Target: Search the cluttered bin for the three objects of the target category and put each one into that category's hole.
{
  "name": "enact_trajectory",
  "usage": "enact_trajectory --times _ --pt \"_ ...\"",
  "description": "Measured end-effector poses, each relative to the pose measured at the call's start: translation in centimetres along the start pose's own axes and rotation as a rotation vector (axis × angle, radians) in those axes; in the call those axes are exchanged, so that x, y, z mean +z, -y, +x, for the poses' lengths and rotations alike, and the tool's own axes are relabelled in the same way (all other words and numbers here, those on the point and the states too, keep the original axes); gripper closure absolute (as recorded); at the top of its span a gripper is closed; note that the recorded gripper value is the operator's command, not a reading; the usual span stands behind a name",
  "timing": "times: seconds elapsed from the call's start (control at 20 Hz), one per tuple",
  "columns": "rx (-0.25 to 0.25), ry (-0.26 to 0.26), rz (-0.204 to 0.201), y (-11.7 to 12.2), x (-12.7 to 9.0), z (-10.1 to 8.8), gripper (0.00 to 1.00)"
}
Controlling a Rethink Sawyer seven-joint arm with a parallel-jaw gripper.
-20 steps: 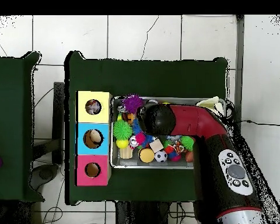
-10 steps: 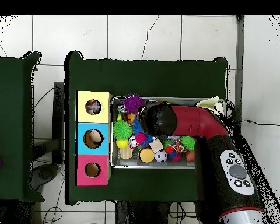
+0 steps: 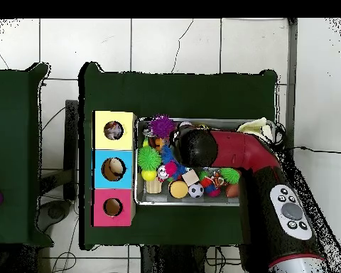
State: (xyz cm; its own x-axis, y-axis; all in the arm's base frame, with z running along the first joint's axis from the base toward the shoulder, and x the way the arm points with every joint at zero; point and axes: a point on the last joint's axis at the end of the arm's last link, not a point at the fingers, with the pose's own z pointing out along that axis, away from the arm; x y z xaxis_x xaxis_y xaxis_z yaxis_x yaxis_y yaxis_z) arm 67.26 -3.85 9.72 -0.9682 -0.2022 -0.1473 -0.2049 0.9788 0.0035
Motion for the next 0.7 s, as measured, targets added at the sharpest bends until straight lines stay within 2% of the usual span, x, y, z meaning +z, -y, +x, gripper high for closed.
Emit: enact_trajectory --times 0.4,0.7 --pt "-0.002 -0.018 -0.012 -0.7 0.3 1.5 0.00" --pt "0.002 -0.007 -0.003 -0.1 -0.3 1.2 0.00"
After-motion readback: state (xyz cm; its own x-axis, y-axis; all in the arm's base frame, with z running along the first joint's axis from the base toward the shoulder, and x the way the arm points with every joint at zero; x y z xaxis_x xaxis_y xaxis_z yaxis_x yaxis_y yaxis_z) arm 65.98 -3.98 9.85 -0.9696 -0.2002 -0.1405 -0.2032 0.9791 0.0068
